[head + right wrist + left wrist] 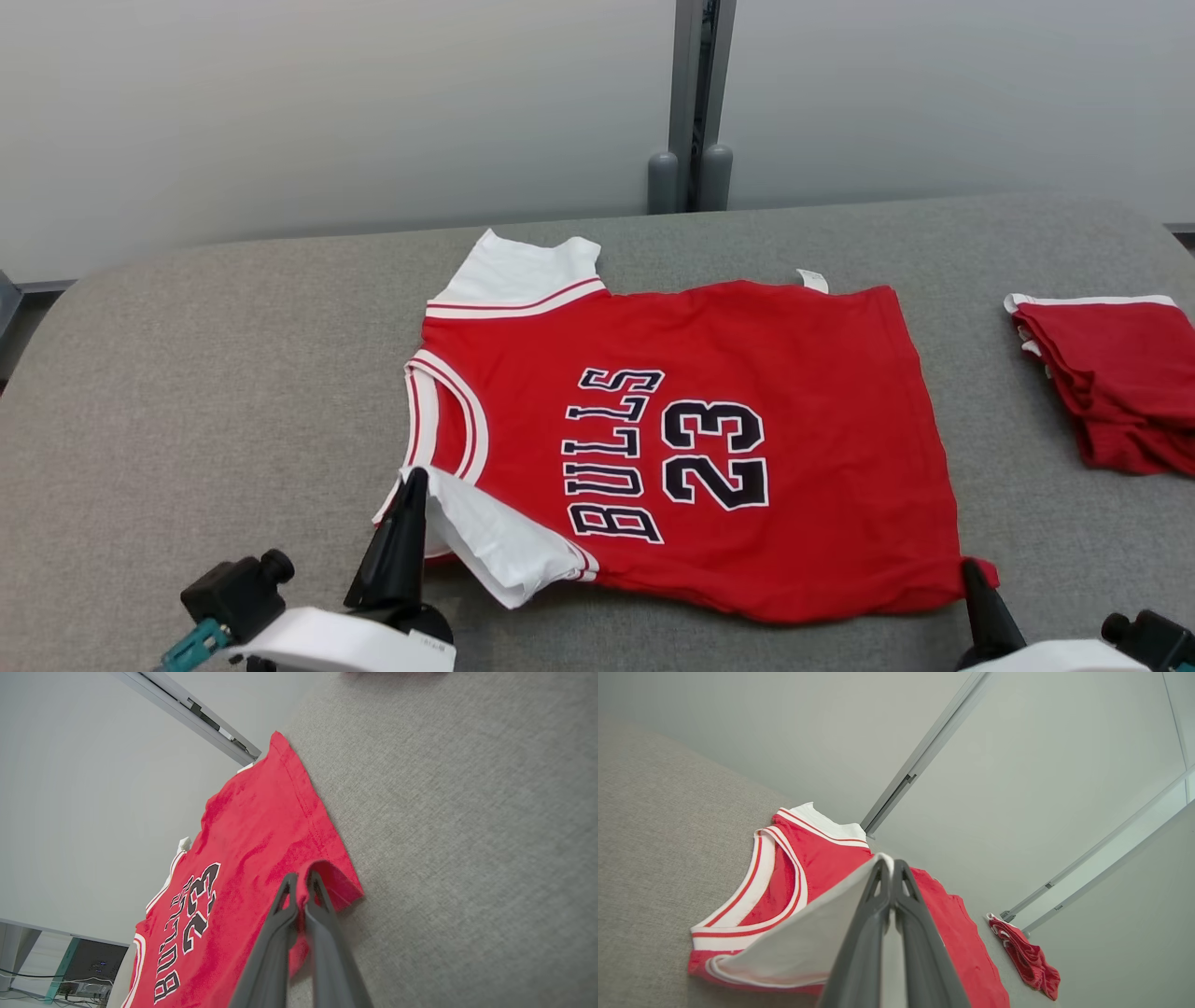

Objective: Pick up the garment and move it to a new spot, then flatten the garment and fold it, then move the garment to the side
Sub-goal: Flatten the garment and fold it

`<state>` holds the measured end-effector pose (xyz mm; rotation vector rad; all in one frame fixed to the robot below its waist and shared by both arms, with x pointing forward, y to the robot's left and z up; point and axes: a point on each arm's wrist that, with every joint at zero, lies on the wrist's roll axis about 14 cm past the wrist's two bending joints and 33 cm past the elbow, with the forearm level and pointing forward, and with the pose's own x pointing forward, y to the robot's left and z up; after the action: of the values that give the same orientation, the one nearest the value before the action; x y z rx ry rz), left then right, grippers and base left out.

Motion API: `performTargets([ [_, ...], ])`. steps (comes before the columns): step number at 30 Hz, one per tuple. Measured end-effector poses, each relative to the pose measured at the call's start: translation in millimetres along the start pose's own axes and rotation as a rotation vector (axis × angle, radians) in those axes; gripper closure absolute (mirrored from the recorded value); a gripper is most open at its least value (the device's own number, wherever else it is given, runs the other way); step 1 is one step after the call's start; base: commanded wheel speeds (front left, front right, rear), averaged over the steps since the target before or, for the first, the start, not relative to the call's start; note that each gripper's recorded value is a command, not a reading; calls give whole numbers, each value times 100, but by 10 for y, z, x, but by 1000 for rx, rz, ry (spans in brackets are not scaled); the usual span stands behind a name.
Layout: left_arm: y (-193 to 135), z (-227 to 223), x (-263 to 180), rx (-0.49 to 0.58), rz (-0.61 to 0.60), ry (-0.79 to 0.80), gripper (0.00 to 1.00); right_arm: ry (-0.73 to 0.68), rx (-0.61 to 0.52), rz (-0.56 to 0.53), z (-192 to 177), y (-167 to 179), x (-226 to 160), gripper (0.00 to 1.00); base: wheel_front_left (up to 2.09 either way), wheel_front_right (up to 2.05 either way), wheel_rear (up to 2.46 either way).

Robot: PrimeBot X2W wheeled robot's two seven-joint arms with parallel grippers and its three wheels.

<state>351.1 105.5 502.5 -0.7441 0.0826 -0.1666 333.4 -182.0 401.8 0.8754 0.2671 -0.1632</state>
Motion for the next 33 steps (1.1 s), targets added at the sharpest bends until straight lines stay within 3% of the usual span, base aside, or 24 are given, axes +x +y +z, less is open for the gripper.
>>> performTargets([
  [16, 129, -185, 877, 9, 0, 25, 100, -29, -4, -7, 154, 151, 626, 100, 0, 0, 0],
  [33, 441, -183, 1250, 72, 87, 47, 100, -30, -32, -10, 179, 246, 903, 100, 0, 0, 0],
])
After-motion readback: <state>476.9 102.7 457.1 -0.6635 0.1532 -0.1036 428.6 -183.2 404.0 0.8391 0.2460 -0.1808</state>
